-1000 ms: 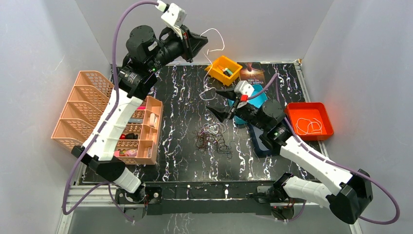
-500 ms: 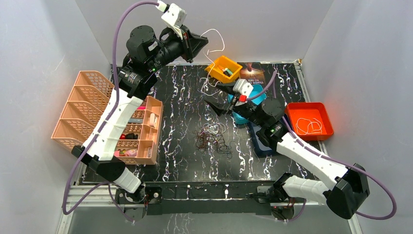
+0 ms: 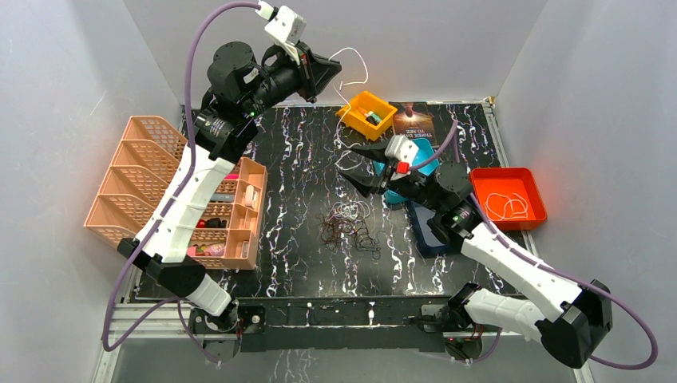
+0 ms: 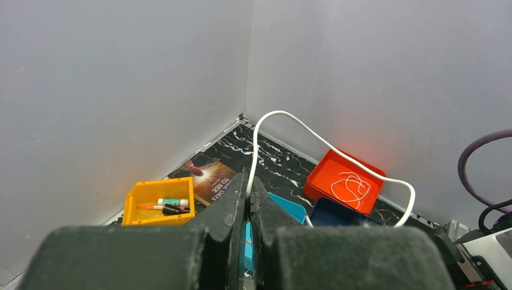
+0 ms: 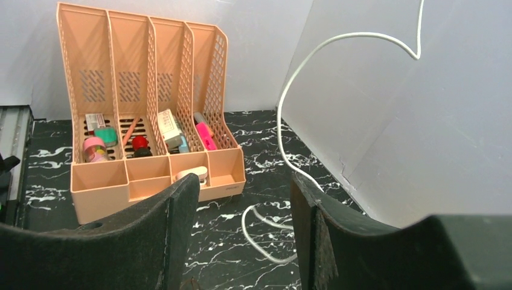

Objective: Untangle the cables

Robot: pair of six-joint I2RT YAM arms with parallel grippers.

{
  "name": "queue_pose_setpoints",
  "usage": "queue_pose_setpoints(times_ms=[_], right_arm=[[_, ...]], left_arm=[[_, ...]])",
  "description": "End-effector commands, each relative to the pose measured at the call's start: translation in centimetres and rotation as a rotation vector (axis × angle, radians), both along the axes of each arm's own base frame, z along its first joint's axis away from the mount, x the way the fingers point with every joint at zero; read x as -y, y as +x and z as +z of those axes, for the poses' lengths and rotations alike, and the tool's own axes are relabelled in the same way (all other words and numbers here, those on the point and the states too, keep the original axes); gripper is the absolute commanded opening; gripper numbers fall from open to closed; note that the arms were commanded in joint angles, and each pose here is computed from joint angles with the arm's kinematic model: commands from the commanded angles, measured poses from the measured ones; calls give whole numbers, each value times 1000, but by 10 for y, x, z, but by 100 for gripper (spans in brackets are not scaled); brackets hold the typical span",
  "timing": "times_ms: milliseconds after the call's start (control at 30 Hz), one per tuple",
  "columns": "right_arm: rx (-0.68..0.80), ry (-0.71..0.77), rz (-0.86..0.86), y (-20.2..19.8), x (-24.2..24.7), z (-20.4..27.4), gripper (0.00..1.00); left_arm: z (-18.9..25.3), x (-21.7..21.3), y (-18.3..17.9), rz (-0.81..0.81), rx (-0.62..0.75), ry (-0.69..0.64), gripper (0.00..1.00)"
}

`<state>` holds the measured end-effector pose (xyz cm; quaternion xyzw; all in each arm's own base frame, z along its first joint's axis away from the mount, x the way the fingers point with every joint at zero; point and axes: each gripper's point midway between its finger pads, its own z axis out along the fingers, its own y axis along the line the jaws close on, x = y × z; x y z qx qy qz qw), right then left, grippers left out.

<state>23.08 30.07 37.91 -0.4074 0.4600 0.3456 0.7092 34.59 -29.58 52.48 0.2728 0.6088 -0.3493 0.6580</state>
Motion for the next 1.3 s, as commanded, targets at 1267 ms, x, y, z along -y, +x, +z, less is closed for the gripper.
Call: queue_pose_setpoints(times_ms=[1267], right_arm=[[124, 26, -86, 35, -13, 38, 53]], left_arm=[[19, -8, -18, -21, 33, -33, 0]])
